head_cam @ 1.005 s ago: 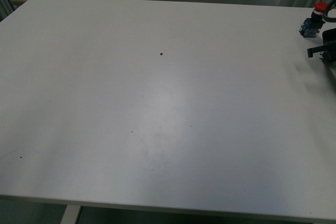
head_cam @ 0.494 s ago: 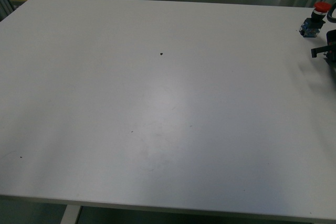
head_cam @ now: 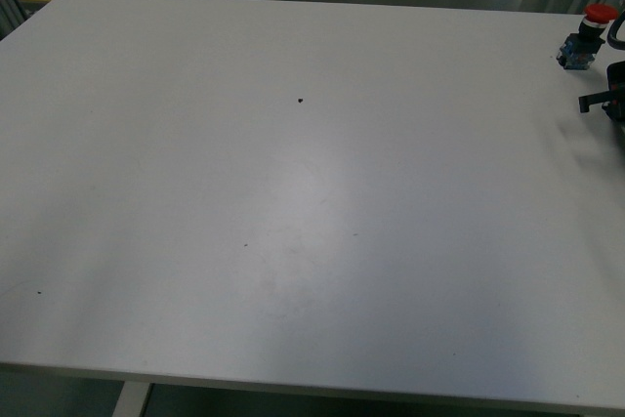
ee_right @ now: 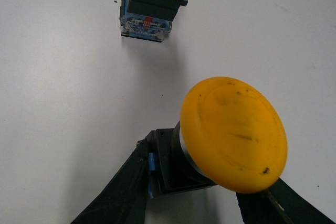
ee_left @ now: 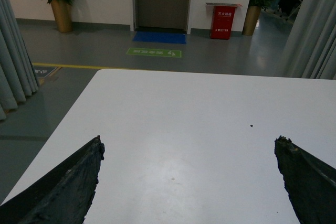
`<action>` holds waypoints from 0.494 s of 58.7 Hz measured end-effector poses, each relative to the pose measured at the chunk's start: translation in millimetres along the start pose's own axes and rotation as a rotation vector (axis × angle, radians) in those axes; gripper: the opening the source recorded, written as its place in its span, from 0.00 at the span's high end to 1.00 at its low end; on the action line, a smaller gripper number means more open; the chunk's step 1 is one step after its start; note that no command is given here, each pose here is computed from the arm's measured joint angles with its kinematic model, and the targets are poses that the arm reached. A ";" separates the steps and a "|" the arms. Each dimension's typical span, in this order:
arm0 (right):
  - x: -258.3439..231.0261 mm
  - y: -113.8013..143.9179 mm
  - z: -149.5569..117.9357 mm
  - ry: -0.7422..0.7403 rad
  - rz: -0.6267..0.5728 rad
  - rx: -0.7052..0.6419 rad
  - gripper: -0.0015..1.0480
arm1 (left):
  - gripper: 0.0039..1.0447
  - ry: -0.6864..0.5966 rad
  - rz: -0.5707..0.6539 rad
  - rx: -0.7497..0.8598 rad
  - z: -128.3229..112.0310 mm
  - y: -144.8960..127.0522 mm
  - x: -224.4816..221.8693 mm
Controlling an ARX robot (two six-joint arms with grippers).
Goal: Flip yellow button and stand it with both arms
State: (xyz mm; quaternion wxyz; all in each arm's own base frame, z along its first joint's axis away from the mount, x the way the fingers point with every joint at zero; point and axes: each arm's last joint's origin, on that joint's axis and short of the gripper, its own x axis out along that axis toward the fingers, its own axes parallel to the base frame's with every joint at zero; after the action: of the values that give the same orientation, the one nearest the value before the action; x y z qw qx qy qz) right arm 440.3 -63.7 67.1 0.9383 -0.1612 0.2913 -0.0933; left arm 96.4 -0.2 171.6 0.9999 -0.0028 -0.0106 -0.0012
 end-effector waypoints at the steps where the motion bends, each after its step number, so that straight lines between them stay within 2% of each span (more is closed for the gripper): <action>1: 0.0 0.0 0.0 0.000 0.000 0.000 0.63 | 0.06 0.000 0.000 0.000 0.0 0.0 0.0; 20: 0.3 0.8 -1.2 0.011 0.009 0.000 0.63 | 0.06 0.000 0.000 0.000 0.0 0.0 0.0; 29: 0.3 1.6 -2.3 0.018 0.026 0.005 0.31 | 0.06 0.000 0.000 0.000 0.0 0.0 0.0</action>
State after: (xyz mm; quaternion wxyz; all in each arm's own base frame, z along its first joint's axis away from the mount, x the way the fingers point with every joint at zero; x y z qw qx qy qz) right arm 439.3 -62.8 64.6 0.9371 -0.1541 0.3018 -0.0831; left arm 96.4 -0.2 171.6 0.9999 -0.0028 -0.0106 -0.0012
